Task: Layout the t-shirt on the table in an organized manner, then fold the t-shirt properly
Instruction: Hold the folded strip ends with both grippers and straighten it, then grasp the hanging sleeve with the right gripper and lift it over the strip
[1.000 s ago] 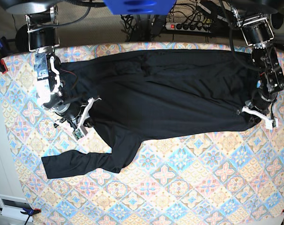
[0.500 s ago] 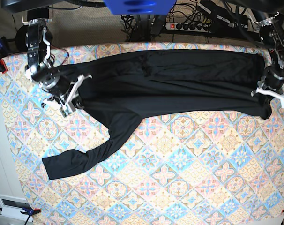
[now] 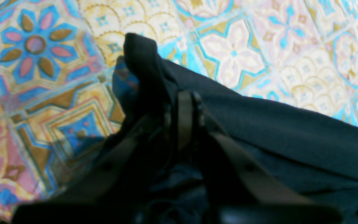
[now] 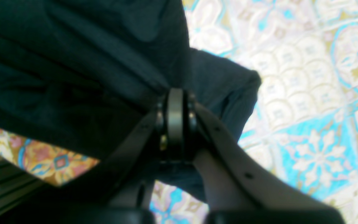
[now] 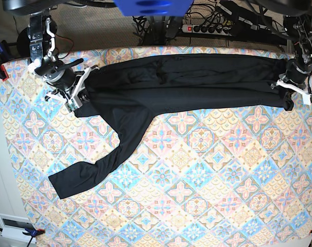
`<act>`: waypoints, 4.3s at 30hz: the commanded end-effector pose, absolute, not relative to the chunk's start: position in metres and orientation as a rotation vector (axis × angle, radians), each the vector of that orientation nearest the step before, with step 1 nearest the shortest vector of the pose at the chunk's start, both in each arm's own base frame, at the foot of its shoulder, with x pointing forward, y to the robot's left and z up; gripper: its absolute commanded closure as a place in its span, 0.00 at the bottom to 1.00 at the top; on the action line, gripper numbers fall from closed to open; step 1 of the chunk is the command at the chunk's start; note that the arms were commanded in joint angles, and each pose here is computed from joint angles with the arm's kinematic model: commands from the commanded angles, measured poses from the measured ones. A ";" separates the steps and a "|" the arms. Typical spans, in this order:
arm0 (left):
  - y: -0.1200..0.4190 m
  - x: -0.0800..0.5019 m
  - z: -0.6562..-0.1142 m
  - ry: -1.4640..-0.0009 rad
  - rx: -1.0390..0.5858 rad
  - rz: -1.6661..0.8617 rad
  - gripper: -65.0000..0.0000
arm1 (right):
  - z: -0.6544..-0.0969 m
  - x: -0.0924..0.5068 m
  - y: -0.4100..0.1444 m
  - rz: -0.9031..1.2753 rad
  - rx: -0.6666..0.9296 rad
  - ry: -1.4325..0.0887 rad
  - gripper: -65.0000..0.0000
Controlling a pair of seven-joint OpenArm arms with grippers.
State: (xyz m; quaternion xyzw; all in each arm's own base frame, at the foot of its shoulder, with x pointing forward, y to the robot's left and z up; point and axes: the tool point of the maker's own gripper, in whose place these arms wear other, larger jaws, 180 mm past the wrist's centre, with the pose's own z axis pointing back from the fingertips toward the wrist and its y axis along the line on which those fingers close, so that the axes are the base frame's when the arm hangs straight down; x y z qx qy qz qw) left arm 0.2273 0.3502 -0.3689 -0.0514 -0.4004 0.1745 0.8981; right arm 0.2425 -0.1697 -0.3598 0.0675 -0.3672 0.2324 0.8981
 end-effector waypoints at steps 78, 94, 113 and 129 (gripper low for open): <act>0.378 0.200 -0.339 -0.881 -0.246 0.621 0.62 | -0.346 0.404 -0.158 0.311 0.217 -0.857 0.58; 0.378 0.198 -0.341 -0.876 -0.245 0.623 0.62 | -0.370 0.458 -0.149 0.173 0.316 -0.847 0.58; 0.379 0.199 -0.341 -0.877 -0.242 0.622 0.62 | -0.402 0.450 -0.119 0.195 0.340 -0.783 0.64; 0.379 0.199 -0.340 -0.883 -0.243 0.624 0.62 | -0.348 0.394 -0.039 0.496 0.362 -0.923 1.00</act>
